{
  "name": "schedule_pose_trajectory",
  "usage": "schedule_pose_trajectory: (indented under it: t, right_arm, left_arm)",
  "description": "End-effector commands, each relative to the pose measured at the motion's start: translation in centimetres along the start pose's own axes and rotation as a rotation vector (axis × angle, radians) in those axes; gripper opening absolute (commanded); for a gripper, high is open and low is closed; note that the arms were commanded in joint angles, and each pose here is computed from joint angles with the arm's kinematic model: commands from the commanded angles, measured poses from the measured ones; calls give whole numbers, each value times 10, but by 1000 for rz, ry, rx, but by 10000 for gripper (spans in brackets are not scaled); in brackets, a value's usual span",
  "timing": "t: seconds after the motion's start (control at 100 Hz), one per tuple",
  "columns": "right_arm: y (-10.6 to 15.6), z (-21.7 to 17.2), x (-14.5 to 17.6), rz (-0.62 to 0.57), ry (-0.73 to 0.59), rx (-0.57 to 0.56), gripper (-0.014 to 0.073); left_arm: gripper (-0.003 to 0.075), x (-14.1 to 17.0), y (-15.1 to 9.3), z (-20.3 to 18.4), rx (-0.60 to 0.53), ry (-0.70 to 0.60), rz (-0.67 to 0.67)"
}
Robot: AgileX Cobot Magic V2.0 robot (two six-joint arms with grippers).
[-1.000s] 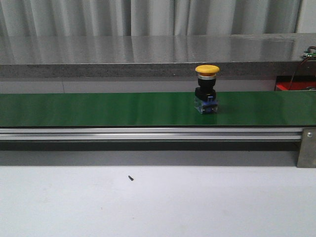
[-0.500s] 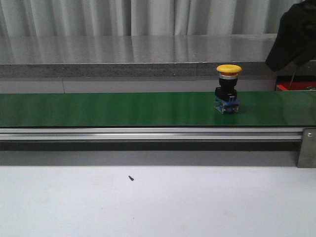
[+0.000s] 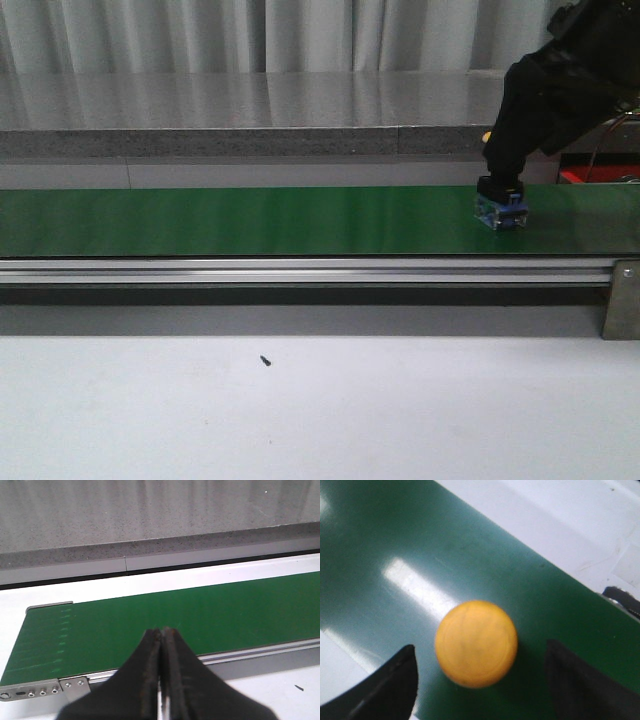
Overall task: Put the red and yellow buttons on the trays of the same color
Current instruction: 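Grasp the second yellow button at the belt's end with the right gripper, then place the second yellow button in the yellow tray and release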
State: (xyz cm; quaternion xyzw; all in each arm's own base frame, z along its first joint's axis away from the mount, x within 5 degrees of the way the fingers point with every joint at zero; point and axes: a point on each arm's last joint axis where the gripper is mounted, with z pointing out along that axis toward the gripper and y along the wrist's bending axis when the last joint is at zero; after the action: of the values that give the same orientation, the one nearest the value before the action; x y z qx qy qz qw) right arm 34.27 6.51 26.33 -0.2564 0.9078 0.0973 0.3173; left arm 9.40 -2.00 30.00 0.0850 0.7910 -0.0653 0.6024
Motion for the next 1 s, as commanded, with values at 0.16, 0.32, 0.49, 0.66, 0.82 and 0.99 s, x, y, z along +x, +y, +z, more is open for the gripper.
schedule_pose_trajectory:
  t: [0.16, 0.32, 0.49, 0.66, 0.82, 0.99]
  right_arm:
    - [-6, -3, -14, 4, -86, 48, 457]
    - [-5, -7, -14, 3, -91, 47, 246]
    - [-6, -28, -15, 32, -109, 53, 237]
    - [-23, -68, -6, 133, -127, 91, 237]
    - [-46, -116, 11, 222, -170, 190, 237]
    - [-78, -158, 37, 339, -208, 339, 237]
  left_arm:
    - [-20, -17, 0, -3, -3, -109, -13]
    - [-20, -17, 0, -3, -3, -109, -13]
    - [-20, -17, 0, -3, -3, -109, -13]
    - [-20, -17, 0, -3, -3, -109, -13]
    - [-20, -17, 0, -3, -3, -109, -13]
    - [-20, -17, 0, -3, -3, -109, -13]
